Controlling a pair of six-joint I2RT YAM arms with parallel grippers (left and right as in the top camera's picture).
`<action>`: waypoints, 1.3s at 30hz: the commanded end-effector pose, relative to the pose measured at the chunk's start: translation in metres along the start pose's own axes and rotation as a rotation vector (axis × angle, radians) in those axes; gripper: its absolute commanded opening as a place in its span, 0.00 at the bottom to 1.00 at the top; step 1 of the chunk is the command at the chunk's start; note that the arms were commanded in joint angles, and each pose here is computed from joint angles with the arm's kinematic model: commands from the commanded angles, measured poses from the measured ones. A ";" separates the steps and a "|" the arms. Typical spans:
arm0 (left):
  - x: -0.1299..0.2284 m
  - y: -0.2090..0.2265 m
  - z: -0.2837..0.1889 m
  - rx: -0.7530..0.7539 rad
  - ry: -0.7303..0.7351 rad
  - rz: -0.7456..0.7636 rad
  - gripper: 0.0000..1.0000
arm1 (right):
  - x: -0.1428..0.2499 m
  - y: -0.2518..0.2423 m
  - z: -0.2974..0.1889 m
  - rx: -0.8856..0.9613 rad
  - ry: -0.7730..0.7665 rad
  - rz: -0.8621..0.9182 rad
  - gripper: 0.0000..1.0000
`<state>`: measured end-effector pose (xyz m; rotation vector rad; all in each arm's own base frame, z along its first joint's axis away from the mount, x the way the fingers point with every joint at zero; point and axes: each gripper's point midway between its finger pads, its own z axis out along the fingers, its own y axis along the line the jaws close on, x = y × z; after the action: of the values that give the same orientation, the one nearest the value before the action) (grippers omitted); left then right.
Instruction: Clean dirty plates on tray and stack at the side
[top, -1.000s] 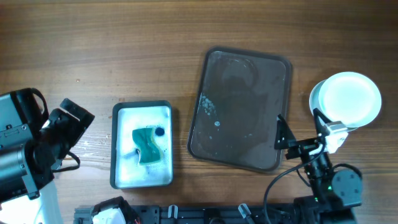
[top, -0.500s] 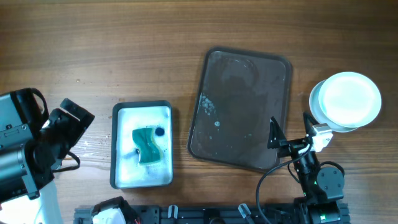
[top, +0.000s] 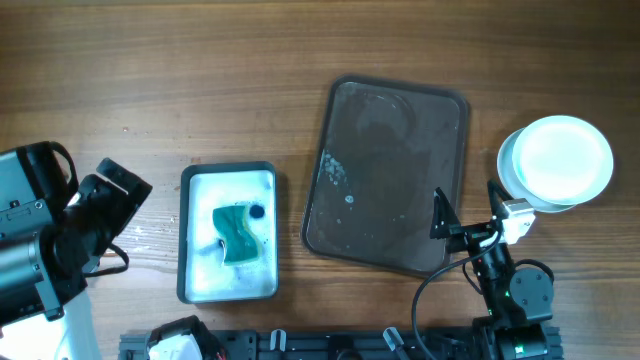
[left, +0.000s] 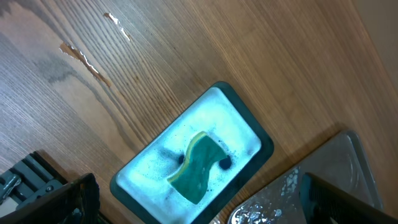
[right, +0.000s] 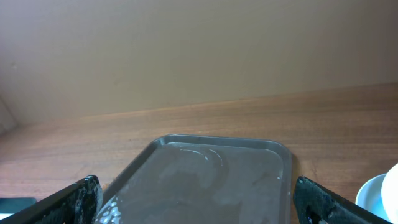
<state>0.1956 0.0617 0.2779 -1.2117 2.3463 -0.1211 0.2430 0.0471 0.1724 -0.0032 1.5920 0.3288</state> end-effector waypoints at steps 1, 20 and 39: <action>0.000 -0.002 -0.006 0.020 -0.018 0.030 1.00 | -0.001 -0.003 0.000 0.017 -0.006 0.004 1.00; 0.053 -0.098 0.001 0.896 -0.566 0.507 1.00 | -0.001 -0.003 0.000 0.017 -0.006 0.004 1.00; 0.109 -0.065 0.106 0.952 -0.587 0.523 1.00 | -0.001 -0.003 0.000 0.017 -0.006 0.004 1.00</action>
<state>0.2396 -0.0446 0.1847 -0.1279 1.5817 -0.5396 0.2430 0.0470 0.1726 -0.0029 1.5916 0.3285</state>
